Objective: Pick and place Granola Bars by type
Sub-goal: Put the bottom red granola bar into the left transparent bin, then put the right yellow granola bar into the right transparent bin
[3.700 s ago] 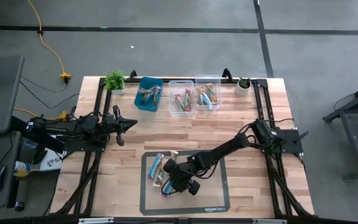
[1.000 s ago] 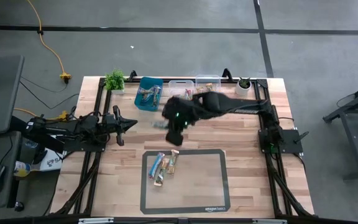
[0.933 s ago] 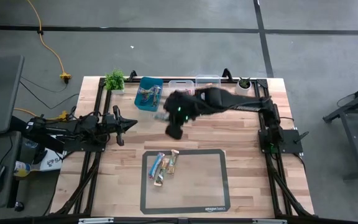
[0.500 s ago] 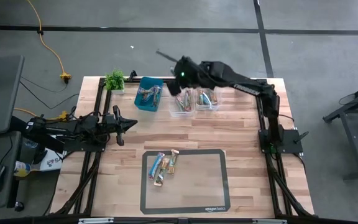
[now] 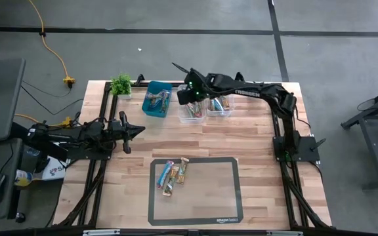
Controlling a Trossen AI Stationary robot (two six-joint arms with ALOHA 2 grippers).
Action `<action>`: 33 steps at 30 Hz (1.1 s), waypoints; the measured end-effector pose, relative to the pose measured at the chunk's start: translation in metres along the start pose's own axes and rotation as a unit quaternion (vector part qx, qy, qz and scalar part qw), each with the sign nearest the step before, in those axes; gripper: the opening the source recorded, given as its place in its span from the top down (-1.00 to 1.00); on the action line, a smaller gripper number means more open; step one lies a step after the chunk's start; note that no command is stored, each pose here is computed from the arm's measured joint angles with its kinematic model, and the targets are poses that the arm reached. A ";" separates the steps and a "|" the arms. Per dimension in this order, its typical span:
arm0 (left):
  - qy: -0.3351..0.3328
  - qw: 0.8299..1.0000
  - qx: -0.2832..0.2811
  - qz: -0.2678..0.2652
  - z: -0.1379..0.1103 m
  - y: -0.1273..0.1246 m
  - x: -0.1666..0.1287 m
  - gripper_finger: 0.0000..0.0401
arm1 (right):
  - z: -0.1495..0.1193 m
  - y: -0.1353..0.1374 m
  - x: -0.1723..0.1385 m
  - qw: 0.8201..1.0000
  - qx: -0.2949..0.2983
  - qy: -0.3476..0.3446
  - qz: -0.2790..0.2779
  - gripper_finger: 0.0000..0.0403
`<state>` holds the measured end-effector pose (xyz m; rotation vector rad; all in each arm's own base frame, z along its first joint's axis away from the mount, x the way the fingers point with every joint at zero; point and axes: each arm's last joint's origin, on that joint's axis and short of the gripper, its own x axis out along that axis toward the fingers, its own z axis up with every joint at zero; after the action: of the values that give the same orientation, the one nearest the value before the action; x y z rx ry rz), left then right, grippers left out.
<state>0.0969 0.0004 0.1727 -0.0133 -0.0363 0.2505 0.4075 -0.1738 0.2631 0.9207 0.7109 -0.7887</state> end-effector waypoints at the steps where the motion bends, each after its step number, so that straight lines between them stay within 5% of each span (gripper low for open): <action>1: 0.000 1.000 0.000 0.000 0.000 0.000 0.000 1.00 | -0.002 -0.005 0.006 1.000 0.006 0.008 0.000 0.85; 20: 0.000 1.000 0.000 0.000 0.000 0.000 0.000 1.00 | -0.029 -0.037 0.041 0.997 0.057 0.023 -0.041 0.83; 33: 0.000 1.000 0.000 0.000 0.000 0.000 0.000 1.00 | -0.028 -0.036 0.041 0.998 0.044 0.013 -0.036 0.41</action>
<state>0.0969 0.0004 0.1727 -0.0133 -0.0363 0.2505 0.3935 -0.1741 0.2038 0.9908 0.7414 -0.8791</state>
